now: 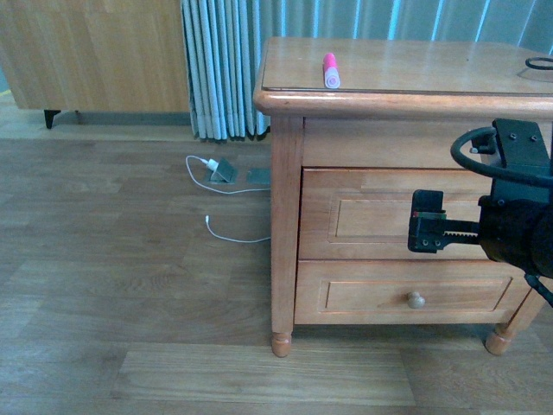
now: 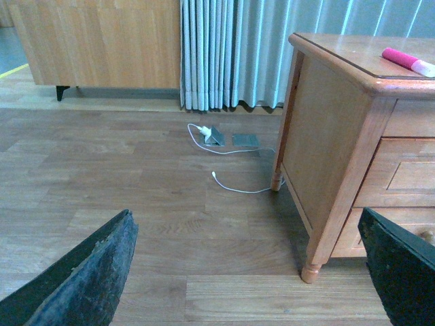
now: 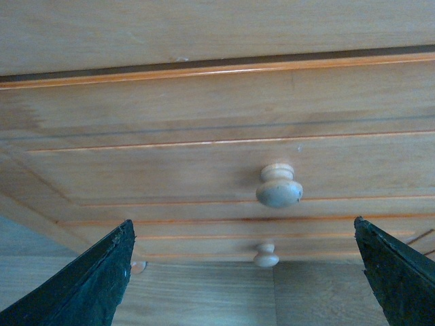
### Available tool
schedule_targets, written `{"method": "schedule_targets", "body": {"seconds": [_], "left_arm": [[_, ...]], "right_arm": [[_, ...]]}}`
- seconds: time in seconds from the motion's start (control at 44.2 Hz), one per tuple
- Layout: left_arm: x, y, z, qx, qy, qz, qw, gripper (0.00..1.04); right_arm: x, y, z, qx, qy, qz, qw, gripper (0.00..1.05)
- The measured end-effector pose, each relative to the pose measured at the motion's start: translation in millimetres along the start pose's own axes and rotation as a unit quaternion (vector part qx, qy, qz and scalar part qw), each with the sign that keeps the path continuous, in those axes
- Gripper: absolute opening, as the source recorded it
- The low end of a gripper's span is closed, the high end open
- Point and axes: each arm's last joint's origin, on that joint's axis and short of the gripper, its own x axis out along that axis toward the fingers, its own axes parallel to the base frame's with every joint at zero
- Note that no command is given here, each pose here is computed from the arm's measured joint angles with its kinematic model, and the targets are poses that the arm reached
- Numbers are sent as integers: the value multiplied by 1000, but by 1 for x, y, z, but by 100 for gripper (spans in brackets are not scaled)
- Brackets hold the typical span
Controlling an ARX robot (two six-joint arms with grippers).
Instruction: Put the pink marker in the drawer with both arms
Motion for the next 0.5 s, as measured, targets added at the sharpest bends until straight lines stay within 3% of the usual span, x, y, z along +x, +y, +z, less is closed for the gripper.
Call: {"method": "schedule_targets", "body": {"seconds": [0.498], "left_arm": [[0, 0, 0, 0, 0, 0, 1000, 99]], "right_arm": [[51, -8, -7, -8, 3, -16, 1000, 96]]}}
